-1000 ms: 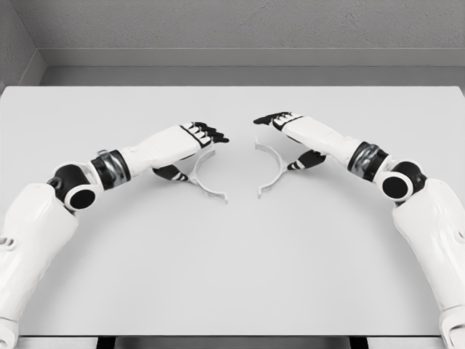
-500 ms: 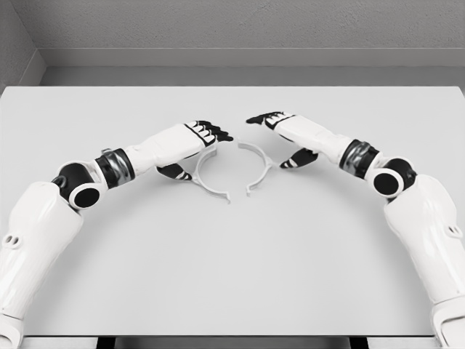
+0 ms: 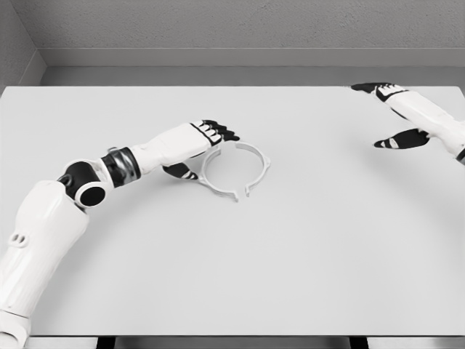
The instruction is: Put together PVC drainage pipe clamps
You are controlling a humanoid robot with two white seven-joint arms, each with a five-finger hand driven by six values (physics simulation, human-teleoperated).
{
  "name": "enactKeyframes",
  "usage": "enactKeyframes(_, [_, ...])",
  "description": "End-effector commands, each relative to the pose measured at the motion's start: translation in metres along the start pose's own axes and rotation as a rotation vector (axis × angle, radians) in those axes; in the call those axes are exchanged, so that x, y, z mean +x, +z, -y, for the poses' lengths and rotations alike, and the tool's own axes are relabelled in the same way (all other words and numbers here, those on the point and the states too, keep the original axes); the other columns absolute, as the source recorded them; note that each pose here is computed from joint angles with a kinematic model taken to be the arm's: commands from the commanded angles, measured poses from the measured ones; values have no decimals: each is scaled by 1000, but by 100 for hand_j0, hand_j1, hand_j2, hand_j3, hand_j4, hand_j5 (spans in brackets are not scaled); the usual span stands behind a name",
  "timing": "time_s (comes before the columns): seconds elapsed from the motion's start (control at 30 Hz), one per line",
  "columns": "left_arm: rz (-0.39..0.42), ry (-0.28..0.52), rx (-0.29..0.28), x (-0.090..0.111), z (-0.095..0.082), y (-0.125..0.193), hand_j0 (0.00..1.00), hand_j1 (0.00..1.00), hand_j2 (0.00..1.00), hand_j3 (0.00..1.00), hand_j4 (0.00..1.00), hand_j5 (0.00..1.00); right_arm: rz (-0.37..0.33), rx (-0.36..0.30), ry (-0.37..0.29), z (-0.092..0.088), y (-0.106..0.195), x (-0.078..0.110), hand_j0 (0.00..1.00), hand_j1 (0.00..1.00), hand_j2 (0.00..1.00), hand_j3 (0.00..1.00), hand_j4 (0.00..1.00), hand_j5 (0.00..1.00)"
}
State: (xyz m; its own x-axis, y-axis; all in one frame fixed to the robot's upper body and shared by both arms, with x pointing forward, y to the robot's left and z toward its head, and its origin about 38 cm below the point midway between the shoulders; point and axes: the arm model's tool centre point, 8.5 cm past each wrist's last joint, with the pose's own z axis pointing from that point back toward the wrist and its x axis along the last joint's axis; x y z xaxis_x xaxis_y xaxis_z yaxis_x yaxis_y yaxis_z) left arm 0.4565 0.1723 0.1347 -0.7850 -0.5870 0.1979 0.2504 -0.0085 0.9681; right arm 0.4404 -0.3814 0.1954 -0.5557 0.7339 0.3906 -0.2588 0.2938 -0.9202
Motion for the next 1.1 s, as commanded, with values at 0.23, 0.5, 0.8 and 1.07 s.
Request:
enactKeyframes(0.23, [7, 12, 5, 3, -1, -4, 100, 100, 100, 100, 100, 100, 70, -190, -162, 29, 81, 20, 100, 100, 100, 100, 100, 100])
enactKeyframes(0.5, [-2, 12, 0, -1, -2, -1, 100, 100, 100, 100, 100, 100, 102, -178, -244, 0, 83, 31, 100, 100, 100, 100, 100, 100])
enactKeyframes(0.8, [12, 15, 6, 4, -2, 0, 100, 100, 100, 100, 100, 100, 107, -166, -241, -3, 82, 34, 100, 100, 100, 100, 100, 100])
enactKeyframes(1.07, [25, 4, 18, 9, -6, 0, 100, 100, 100, 100, 100, 100, 102, -167, -247, -5, 83, 33, 100, 100, 100, 100, 100, 100])
